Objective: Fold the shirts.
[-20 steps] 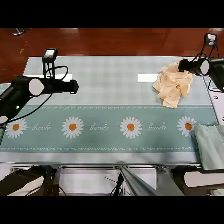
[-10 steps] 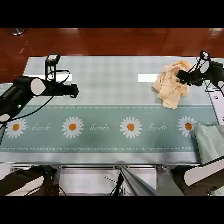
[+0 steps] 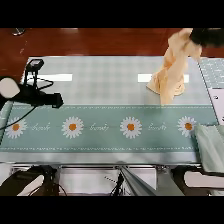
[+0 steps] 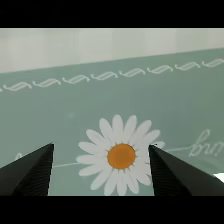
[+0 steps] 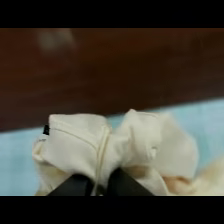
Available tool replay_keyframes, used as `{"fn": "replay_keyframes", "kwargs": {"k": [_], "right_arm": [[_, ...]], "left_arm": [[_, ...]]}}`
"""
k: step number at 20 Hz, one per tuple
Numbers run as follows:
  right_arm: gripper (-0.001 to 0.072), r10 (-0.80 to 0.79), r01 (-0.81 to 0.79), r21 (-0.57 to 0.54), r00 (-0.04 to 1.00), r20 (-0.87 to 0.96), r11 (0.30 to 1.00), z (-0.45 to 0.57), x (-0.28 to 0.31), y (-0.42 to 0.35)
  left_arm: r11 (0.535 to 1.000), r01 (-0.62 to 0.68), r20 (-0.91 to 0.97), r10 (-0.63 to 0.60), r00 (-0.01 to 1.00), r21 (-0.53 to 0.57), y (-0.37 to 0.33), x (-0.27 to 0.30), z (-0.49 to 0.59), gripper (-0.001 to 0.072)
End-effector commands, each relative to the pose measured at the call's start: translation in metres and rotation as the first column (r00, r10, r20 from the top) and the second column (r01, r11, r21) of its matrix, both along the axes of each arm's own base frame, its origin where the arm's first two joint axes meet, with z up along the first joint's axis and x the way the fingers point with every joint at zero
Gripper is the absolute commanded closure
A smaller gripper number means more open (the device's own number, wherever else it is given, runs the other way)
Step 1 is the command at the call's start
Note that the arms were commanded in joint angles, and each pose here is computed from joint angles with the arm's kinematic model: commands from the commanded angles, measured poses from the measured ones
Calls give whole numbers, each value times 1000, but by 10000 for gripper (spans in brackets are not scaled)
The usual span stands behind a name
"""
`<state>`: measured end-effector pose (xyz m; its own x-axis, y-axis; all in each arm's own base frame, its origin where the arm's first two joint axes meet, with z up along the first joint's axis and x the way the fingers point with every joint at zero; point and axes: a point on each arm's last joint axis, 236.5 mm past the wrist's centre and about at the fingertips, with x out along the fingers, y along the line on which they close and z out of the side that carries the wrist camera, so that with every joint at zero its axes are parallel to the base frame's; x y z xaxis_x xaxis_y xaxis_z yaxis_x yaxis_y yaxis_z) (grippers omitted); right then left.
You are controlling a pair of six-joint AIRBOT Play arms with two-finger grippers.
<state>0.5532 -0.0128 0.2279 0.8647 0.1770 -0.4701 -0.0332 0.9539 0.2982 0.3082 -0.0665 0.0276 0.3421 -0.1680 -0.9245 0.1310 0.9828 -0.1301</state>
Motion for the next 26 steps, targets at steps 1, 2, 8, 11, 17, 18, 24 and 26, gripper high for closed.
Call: {"fn": "replay_keyframes", "kwargs": {"k": [1, 2, 8, 11, 17, 18, 24, 26], "right_arm": [[684, 164, -137, -111, 942, 292, 984, 151, -61, 62], [684, 200, -157, -151, 917, 345, 976, 181, -82, 79], [685, 351, -279, -213, 755, 554, 936, 288, -184, 150], [685, 479, -412, -247, 714, 511, 877, 280, -219, 194], [685, 715, -702, -136, 688, 125, 699, 134, -239, 294], [684, 737, -731, -91, 675, 48, 676, 98, -241, 312], [684, 713, -722, 135, 604, -356, 678, -117, -252, 385], [683, 711, -716, 200, 537, -454, 669, -168, -264, 404]], "left_arm": [[993, -36, 41, 40, 998, -109, -11, -44, 4, 4], [988, -81, 46, 88, 995, -130, -9, -54, 1, 4], [964, -168, 154, 201, 967, -206, -4, -72, -5, 5], [953, -181, 188, 230, 955, -244, -7, -63, 2, 5], [946, -181, 247, 250, 936, -270, -7, -50, 13, 5], [946, -181, 248, 250, 936, -271, -7, -50, 13, 5], [947, -178, 250, 247, 936, -268, -7, -49, 13, 5], [947, -178, 250, 247, 936, -268, -7, -49, 13, 4]]}}
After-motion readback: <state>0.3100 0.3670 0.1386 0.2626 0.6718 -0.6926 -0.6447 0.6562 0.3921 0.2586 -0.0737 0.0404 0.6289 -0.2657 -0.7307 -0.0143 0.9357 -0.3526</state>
